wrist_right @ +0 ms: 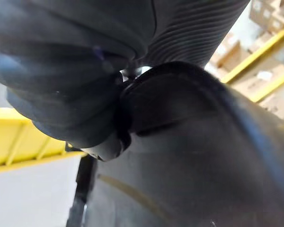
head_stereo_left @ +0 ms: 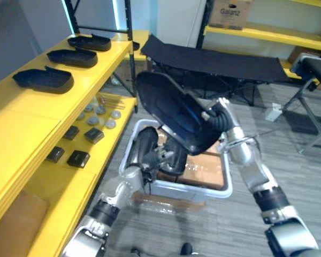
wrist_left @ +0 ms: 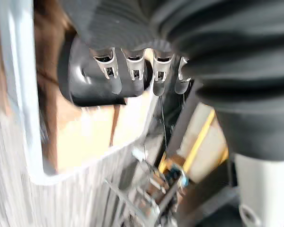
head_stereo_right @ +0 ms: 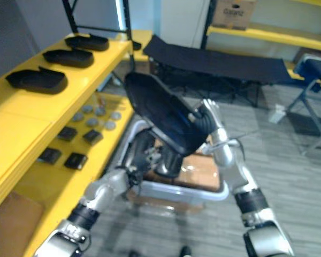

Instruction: Walk over and take plastic housings, then place them on the shelf

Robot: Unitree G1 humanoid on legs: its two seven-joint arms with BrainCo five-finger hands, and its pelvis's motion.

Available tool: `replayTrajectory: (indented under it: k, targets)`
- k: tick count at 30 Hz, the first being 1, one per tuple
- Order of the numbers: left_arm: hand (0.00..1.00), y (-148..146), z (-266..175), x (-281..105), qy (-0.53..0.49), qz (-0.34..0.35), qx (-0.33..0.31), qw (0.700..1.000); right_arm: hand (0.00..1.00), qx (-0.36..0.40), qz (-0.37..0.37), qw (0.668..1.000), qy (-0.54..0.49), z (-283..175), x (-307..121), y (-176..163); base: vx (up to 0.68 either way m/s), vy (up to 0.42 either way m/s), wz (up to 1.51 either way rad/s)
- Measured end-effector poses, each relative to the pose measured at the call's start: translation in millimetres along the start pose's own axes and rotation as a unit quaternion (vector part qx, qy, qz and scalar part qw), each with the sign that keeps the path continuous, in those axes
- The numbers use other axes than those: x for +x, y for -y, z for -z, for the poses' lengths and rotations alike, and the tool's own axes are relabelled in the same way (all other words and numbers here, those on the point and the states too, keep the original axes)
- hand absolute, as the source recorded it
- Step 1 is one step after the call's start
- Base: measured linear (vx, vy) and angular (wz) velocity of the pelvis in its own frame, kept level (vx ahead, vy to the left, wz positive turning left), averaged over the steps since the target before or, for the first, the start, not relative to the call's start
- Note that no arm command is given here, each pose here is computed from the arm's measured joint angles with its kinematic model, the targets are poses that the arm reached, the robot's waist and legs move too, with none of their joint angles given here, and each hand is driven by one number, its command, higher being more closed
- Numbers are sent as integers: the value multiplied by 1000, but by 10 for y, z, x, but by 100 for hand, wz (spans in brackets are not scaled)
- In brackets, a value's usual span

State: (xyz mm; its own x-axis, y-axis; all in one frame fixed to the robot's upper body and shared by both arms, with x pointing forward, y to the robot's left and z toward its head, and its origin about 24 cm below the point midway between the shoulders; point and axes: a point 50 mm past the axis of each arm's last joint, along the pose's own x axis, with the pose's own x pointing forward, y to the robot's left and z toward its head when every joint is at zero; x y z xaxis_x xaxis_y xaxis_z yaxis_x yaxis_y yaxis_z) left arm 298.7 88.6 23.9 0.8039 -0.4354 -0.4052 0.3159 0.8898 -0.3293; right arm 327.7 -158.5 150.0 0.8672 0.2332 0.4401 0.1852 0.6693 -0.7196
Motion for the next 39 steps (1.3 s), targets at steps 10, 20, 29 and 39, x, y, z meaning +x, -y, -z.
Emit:
replayTrajectory:
  k: [10,20,29,39]
  targets:
    - [0,-4,192,7,11,-12,-60,998,100,26,-26,999,-6,-32,-16,-228,0,0,0]
    - [0,108,48,19,97,17,-174,980,100,63,-72,995,-22,-15,-217,-554,0,0,0]
    - [100,139,-110,-22,151,22,-236,960,100,85,-63,994,-19,-52,-271,-621,0,0,0]
    - [100,173,-248,-72,188,31,-245,951,100,111,-43,992,-32,-35,-353,-666,0,0,0]
